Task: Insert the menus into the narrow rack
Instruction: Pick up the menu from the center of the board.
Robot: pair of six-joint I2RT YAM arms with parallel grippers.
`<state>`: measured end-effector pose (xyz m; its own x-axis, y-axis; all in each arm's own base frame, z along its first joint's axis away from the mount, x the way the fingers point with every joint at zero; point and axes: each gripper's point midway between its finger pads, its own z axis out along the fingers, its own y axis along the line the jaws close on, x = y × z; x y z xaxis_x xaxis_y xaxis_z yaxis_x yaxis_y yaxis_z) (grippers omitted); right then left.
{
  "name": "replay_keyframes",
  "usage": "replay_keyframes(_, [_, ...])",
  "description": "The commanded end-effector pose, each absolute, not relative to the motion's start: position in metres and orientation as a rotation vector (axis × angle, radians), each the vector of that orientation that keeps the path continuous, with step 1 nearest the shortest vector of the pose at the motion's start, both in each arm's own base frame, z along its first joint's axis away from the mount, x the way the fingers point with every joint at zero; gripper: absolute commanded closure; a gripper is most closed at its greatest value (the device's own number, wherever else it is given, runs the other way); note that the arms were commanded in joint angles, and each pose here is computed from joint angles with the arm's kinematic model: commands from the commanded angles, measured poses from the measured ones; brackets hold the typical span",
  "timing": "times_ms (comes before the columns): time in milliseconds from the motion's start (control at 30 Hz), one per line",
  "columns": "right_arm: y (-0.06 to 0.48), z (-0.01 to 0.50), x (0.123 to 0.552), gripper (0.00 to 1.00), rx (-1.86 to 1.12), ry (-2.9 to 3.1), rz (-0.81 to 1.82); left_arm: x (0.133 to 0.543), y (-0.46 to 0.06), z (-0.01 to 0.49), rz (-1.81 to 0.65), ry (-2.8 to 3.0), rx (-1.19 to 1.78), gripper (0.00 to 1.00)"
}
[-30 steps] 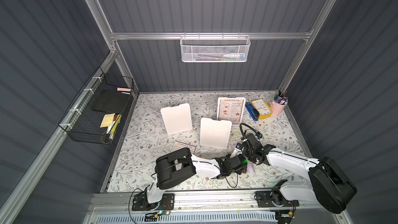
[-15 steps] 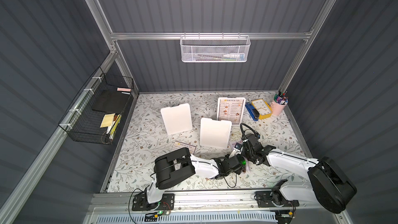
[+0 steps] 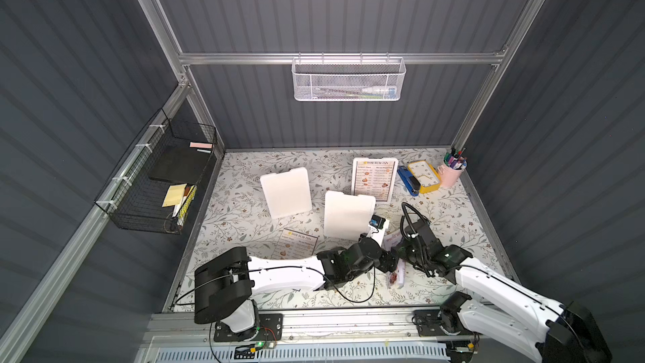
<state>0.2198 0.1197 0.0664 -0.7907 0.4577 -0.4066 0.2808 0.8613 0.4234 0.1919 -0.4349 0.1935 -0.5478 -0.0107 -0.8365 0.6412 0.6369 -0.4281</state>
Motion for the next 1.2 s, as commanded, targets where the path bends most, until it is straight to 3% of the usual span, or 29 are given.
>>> replay_keyframes(0, [0.126,0.083,0.218,0.76,0.466,2.51,0.525,0.199,-0.432,0.204,-0.921,1.937,0.484,0.21])
replay_keyframes(200, [0.146,0.13,0.22,0.79,0.325,2.372,0.693,0.193,-0.413,0.249,-1.046,1.783,0.411,0.12])
replay_keyframes(500, [0.161,0.215,0.215,0.78,0.147,2.114,0.895,0.171,-0.398,0.29,-1.214,1.569,0.467,0.13])
replay_keyframes(733, [0.176,0.262,0.213,0.78,0.046,1.949,1.023,0.153,-0.397,0.31,-1.382,1.445,0.586,0.33])
replay_keyframes(1167, [0.181,0.315,0.208,0.76,-0.029,1.793,1.1,0.17,-0.383,0.301,-1.37,1.491,0.537,0.38])
